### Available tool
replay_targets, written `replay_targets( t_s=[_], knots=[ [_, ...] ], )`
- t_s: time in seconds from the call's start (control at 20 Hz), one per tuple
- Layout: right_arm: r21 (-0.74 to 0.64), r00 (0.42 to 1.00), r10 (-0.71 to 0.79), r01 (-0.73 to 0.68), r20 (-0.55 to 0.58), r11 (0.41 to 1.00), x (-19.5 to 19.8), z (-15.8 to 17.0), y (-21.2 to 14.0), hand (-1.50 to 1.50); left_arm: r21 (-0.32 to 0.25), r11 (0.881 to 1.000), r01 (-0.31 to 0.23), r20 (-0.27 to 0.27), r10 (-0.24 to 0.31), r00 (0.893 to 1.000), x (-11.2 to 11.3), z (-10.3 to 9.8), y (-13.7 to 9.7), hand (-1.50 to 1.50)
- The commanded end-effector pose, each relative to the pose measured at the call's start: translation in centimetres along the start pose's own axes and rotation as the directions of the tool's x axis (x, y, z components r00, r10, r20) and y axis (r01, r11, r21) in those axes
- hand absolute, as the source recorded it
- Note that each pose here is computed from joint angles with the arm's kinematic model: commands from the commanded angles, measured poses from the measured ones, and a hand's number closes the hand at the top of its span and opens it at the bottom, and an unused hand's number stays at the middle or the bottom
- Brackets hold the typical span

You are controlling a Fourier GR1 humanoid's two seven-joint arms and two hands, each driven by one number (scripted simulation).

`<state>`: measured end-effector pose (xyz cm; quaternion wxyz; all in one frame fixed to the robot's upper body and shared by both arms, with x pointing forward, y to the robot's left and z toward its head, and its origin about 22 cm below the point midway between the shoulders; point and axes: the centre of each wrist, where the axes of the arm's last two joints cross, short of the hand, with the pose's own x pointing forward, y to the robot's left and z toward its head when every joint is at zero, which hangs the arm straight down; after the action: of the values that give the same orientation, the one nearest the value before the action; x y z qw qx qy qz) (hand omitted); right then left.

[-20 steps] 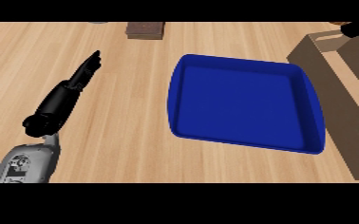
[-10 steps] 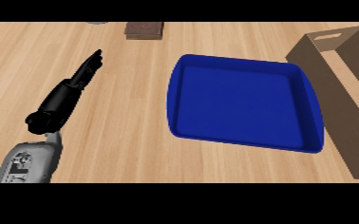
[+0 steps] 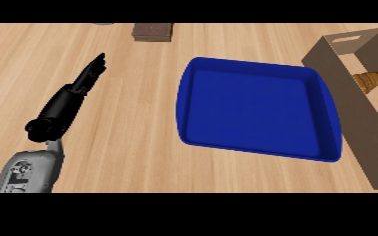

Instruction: Pick the croissant from the tray and place it in the cardboard box

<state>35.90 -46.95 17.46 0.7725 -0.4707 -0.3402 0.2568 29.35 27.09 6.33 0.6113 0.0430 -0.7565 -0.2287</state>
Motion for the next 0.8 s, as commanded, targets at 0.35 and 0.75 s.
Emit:
replay_targets(
  t_s=[0.35, 0.75],
  knots=[
    [-0.193, 0.66, -0.626, 0.736, 0.414, 0.649, -1.4, 1.4, -3.8, -1.5, -0.013, 1.0, 0.009, -0.01, -0.009, 1.0, 0.3, 0.6, -0.2, 0.0],
    [-0.269, 0.416, -0.818, 0.905, 0.398, 0.329, -8.5, 1.2, -3.0, -1.5, 0.012, 1.0, -0.001, -0.007, 0.001, 1.0, 0.9, -0.6, 0.8, 0.0]
  ],
)
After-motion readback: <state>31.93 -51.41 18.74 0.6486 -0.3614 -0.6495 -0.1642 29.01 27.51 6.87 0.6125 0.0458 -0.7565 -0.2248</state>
